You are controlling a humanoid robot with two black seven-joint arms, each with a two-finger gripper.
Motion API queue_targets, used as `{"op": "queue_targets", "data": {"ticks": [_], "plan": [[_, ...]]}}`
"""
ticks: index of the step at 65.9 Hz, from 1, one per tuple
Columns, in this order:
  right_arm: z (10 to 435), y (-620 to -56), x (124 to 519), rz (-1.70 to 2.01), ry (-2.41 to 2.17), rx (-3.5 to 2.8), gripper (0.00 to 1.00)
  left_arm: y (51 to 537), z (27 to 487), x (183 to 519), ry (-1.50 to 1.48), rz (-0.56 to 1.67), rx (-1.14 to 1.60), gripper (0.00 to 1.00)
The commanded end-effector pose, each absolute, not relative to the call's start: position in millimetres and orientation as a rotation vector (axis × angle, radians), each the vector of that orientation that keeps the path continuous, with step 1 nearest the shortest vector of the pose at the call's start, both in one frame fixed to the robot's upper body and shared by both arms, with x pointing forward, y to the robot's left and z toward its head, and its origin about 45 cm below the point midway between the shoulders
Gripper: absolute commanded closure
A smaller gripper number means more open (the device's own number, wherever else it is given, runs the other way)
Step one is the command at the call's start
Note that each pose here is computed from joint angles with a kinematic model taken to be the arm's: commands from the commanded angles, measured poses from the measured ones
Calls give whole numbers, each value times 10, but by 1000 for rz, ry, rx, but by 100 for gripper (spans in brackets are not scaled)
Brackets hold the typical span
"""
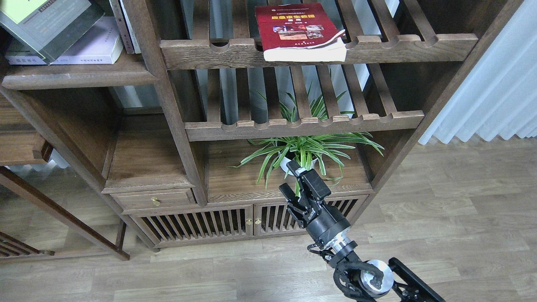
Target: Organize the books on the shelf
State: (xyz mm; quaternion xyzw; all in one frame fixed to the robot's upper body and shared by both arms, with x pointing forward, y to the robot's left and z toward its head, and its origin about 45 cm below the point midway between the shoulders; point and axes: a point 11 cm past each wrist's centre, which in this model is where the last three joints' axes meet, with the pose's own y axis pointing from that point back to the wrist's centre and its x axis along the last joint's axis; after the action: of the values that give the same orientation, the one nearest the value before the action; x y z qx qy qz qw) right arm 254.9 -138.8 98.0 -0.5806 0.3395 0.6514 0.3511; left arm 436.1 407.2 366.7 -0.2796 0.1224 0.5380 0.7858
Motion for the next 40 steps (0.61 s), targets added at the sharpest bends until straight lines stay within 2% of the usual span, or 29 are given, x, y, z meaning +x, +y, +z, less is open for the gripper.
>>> {"op": "queue_targets", "data": {"ticks": [1,6,22,28,32,33,35,40], "plan": [[970,-1396,2538,1687,881,-1499,2,3940,3680,4416,260,1139,-601,99],[970,-1396,2538,1687,882,-1499,2,3823,3690,4458,261,1118,-614,99],[970,-1396,2538,1687,882,-1499,2,3858,3663,4482,267,1133,-609,98],[970,-1396,2538,1687,882,-1499,2,3881,3642,4482,266,1143,-628,94],[972,-1404,2543,1684,883,-1498,2,3903,3622,4480,263,1153,-636,86],[972,-1403,2542,1685,882,-1499,2,3915,3614,4481,265,1157,-641,81],[975,-1407,2545,1683,881,-1498,2,3916,3596,4484,269,1159,-640,76],[975,-1407,2545,1683,881,-1498,2,3913,3589,4486,271,1159,-640,67]]}}
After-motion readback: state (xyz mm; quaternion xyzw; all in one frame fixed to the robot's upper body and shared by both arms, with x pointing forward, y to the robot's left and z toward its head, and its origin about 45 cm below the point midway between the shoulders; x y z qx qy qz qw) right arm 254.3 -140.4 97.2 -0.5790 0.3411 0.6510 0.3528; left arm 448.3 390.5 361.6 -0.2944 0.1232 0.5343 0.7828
